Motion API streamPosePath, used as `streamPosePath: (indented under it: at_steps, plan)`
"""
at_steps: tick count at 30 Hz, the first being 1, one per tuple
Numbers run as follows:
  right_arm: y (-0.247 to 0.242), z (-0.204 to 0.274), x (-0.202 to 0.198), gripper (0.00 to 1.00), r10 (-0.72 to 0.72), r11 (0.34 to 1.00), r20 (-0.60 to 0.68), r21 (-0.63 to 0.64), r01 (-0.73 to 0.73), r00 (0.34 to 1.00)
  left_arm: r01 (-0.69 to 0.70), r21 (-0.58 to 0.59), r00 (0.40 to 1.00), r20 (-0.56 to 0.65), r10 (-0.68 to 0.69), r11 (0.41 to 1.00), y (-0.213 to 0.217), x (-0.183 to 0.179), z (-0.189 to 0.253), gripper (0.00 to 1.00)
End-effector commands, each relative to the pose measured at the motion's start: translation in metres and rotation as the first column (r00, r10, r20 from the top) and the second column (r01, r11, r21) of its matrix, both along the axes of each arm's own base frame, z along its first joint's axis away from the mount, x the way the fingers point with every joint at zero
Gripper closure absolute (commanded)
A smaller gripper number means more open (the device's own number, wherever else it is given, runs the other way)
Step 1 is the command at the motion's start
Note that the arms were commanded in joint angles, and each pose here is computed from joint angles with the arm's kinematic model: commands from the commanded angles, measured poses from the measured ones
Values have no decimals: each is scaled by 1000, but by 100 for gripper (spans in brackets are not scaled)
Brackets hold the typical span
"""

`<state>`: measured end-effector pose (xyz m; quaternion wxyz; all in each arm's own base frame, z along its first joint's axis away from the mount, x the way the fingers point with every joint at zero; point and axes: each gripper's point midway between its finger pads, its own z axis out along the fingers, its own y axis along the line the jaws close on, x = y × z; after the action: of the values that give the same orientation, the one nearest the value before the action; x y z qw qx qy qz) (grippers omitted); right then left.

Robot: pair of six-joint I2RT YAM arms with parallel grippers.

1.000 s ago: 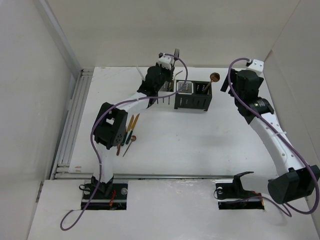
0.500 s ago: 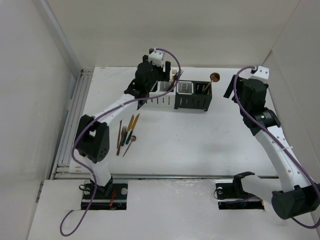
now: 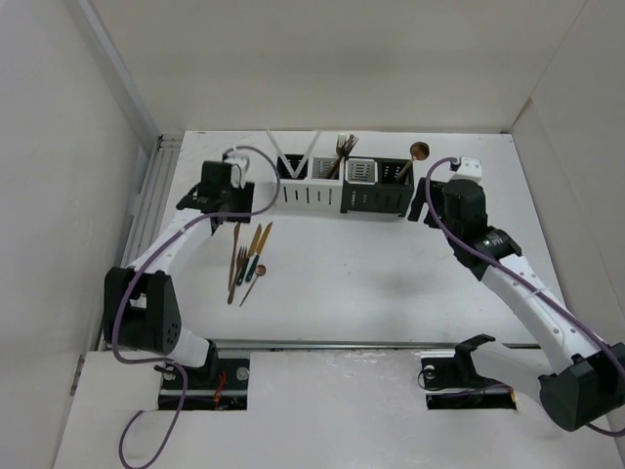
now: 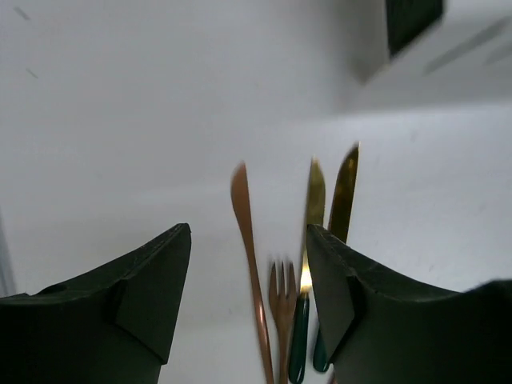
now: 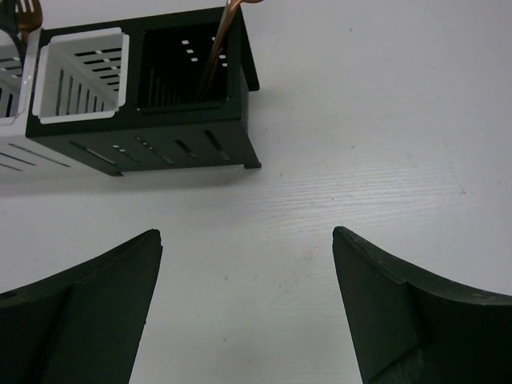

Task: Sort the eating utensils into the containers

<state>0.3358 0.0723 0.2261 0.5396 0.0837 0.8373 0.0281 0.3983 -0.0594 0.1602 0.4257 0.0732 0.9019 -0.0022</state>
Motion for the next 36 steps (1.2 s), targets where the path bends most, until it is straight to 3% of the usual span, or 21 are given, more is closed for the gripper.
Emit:
streamPosePath:
  at_steps: [1,6,15,30,36]
  plan:
    - [17,22,4,8,22,998,77,49,-26,997,111,30,966,-237,-101,993,2,-53,-59,44]
    - [19,16,1,8,19,1000,48,23,-20,999,92,35,963,-258,-80,995,21,-65,-81,45]
    - [17,19,-6,8,-16,1000,40,21,15,999,155,67,927,-354,-122,986,30,-71,-111,59]
    - [13,24,-7,8,-73,997,39,32,72,997,255,81,829,-532,-174,964,40,-113,-155,64]
    - [9,28,-7,8,-87,996,44,17,86,995,273,71,756,-633,-168,959,44,-141,-183,65]
